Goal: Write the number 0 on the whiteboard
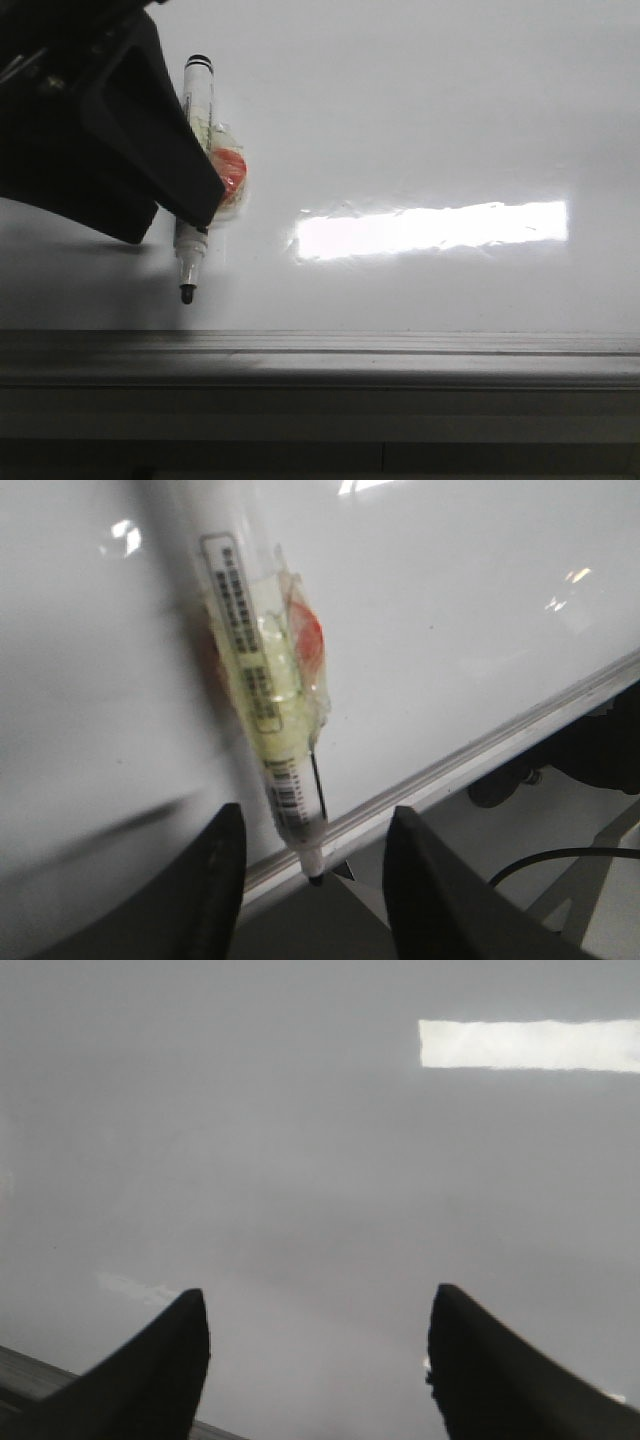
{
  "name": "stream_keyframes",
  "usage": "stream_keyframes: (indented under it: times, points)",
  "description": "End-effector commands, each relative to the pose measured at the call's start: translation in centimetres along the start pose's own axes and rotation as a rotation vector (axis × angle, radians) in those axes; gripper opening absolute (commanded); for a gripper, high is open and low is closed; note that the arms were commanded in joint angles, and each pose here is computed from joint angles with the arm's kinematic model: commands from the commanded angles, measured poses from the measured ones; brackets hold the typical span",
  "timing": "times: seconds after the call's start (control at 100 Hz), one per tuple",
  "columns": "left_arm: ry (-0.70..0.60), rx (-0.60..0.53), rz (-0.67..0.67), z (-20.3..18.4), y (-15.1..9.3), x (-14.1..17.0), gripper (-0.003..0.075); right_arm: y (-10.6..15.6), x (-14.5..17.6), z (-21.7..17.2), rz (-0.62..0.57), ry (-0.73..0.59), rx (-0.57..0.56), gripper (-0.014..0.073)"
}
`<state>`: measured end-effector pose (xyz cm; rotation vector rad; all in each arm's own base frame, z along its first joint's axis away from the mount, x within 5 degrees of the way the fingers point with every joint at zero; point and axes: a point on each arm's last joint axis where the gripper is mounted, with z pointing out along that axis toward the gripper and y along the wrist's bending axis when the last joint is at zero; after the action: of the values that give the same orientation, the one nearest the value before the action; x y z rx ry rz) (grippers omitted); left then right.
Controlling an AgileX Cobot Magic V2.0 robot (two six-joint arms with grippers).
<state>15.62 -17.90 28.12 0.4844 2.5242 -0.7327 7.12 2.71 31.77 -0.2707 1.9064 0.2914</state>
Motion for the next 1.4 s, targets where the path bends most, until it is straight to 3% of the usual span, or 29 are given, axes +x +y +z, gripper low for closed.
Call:
stream_keyframes:
  times: [0.0, 0.4, 0.54, 0.69, 0.95, 1.03, 1.17, 1.39]
  points:
    - [-0.099, 0.042, -0.011, -0.5, -0.9, -1.4, 0.0302, 0.0, -1.6, -0.2, -0.014, -0.086, 0.008, 0.0413]
    - [-0.048, -0.001, -0.019, 2.5, -0.3, -1.5, 0.029, 0.0, -1.3, -0.1, -0.014, -0.056, 0.008, 0.0413]
    - [-0.027, -0.014, -0.004, 2.7, -0.1, -1.4, 0.0181, 0.0, -1.3, -0.1, -0.014, -0.056, 0.008, 0.0413]
    - [-0.01, -0.043, 0.044, 2.7, 0.1, -1.2, -0.0021, 0.0, -1.3, -0.1, -0.014, -0.056, 0.008, 0.0413]
    - [-0.023, -0.055, 0.099, 2.3, 0.1, -1.3, -0.002, 0.5, -1.4, -0.2, -0.002, -0.06, -0.044, 0.0394]
    - [-0.034, -0.03, 0.218, 1.5, -0.8, -1.1, -0.002, 1.6, -1.7, -0.5, -0.13, -0.081, -0.158, 0.0357]
    - [-0.055, 0.033, 0.58, -0.9, -3.1, -0.6, -0.002, 3.7, -2.6, -1.2, -0.343, -0.163, -0.391, 0.0345]
    - [-0.088, 0.043, 1.089, -4.6, -5.1, 0.4, -0.002, 5.0, -5.0, -0.4, -0.323, -0.086, -0.539, 0.0358]
